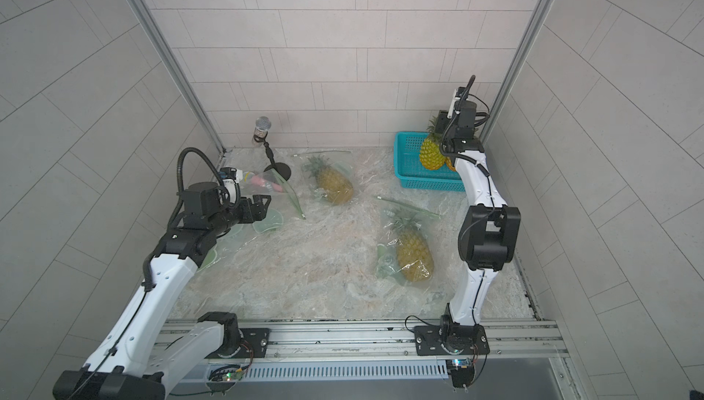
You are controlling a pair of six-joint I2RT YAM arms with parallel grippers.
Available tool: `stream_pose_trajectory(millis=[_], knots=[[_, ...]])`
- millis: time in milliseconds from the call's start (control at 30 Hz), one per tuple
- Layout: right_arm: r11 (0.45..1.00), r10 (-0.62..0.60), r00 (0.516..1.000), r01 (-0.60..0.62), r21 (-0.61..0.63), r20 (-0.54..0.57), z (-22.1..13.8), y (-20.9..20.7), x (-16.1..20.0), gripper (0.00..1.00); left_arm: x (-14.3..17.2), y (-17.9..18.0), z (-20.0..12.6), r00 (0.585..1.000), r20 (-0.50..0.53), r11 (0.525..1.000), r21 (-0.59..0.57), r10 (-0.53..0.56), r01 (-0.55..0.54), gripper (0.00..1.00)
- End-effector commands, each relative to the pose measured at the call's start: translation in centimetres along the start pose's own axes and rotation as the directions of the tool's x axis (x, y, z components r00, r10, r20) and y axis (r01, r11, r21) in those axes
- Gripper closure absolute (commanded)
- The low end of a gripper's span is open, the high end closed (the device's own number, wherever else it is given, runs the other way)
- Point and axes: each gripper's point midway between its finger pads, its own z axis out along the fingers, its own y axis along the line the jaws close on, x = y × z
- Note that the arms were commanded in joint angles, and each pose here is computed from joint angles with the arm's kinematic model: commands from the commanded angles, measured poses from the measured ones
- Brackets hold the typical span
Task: Open the zip-top bag and take out the pineapple
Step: Place the pineapple in the basket, then adjust the zipper food storage bag at the center of the board.
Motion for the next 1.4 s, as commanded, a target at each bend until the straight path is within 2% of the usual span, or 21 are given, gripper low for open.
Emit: stream_pose_trajectory(millis=[0,133,300,467,600,833,1100,1367], knots=[[0.998,0.007,0.997,-0.002,-0.059,0.081,-4.1,1.0,-3.7,0.49,-0.3,-0.4,-0.2,0.999,0.023,0.999,0.015,0.028,-0.028,0.13],[0.997,0.018,0.999,-0.015,-0.076,0.046,-7.7,1.2,-2.9,0.47,-0.3,-0.4,-0.2,0.999,0.023,0.999,0.018,0.027,-0.027,0.13],[0.993,0.07,0.996,-0.075,-0.087,-0.053,-11.8,1.2,-0.2,0.47,-0.3,-0.4,-0.1,1.0,0.021,1.0,0.018,0.023,-0.023,0.13],[0.981,0.143,0.965,-0.167,-0.093,-0.221,-15.3,1.6,4.9,0.47,-0.2,-0.4,0.0,1.0,0.018,1.0,0.018,0.021,-0.021,0.13],[0.962,0.202,0.895,-0.257,-0.089,-0.398,-17.5,2.4,10.6,0.47,-0.2,-0.4,0.1,1.0,0.014,1.0,0.022,0.015,-0.016,0.13],[0.943,0.162,0.785,-0.302,-0.141,-0.597,-19.8,4.7,18.4,0.47,-0.2,-0.4,0.0,1.0,0.017,1.0,0.017,0.015,-0.016,0.13],[0.939,0.027,0.683,-0.268,-0.217,-0.73,-20.5,7.9,24.7,0.46,0.0,-0.3,0.2,1.0,0.008,1.0,0.016,0.012,-0.013,0.13],[0.96,-0.039,0.625,-0.192,-0.203,-0.78,-19.1,7.8,27.5,0.46,0.0,-0.3,0.3,1.0,0.006,1.0,0.02,0.01,-0.01,0.13]])
